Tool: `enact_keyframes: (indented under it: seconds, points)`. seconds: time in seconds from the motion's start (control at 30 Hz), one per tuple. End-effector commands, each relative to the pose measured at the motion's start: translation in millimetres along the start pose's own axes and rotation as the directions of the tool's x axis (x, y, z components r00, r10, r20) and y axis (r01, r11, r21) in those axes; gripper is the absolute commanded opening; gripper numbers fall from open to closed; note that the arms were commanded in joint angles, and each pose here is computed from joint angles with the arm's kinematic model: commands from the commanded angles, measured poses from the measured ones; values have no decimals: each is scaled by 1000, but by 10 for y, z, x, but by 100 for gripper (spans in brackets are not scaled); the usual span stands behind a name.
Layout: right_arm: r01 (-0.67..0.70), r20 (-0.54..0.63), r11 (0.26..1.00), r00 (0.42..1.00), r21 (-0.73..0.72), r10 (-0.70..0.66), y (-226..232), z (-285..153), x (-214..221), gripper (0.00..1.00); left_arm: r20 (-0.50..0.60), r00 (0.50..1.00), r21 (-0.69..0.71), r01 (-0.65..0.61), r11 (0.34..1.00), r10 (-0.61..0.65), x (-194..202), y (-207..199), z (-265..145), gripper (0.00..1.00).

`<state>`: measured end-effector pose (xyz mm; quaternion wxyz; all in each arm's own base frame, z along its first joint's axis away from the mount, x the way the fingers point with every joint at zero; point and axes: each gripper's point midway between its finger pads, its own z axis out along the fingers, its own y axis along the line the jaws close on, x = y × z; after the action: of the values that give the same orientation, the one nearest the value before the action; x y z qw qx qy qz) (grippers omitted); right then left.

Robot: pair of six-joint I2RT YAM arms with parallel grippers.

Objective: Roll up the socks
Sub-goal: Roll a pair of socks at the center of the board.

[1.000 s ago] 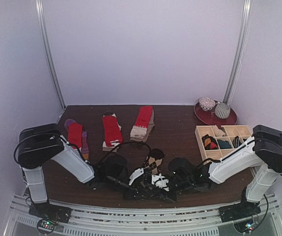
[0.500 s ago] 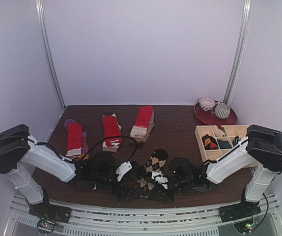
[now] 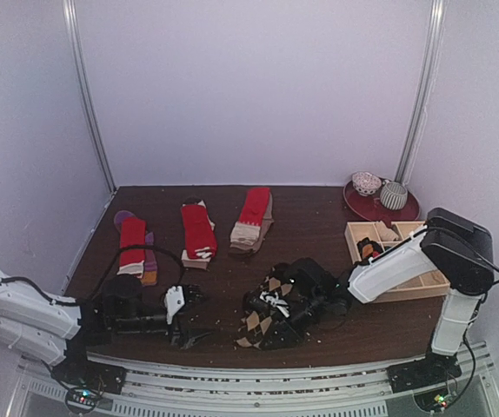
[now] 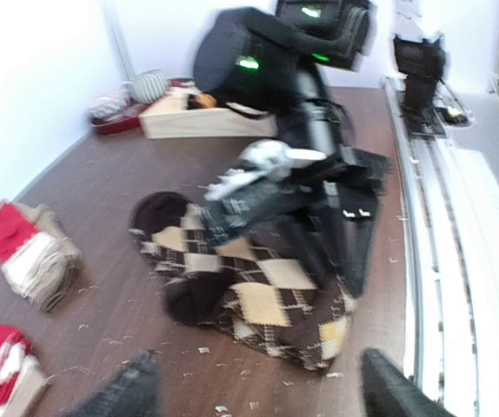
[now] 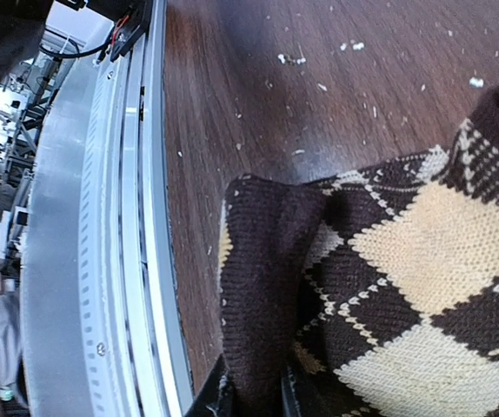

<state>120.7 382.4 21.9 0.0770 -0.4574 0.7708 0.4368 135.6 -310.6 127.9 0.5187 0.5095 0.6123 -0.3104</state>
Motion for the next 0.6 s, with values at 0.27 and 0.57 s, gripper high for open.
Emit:
enact_keyframes:
  seconds: [0.27, 0.57]
  points:
    - [-370, -257, 929, 897, 4, 358, -187, -119, 648, 17, -31, 981, 306, -174, 936, 192, 211, -600, 565, 65]
    - [-399, -280, 917, 881, -10, 381, -175, -154, 697, 17, -154, 960, 302, -179, 936, 233, 505, -645, 939, 48]
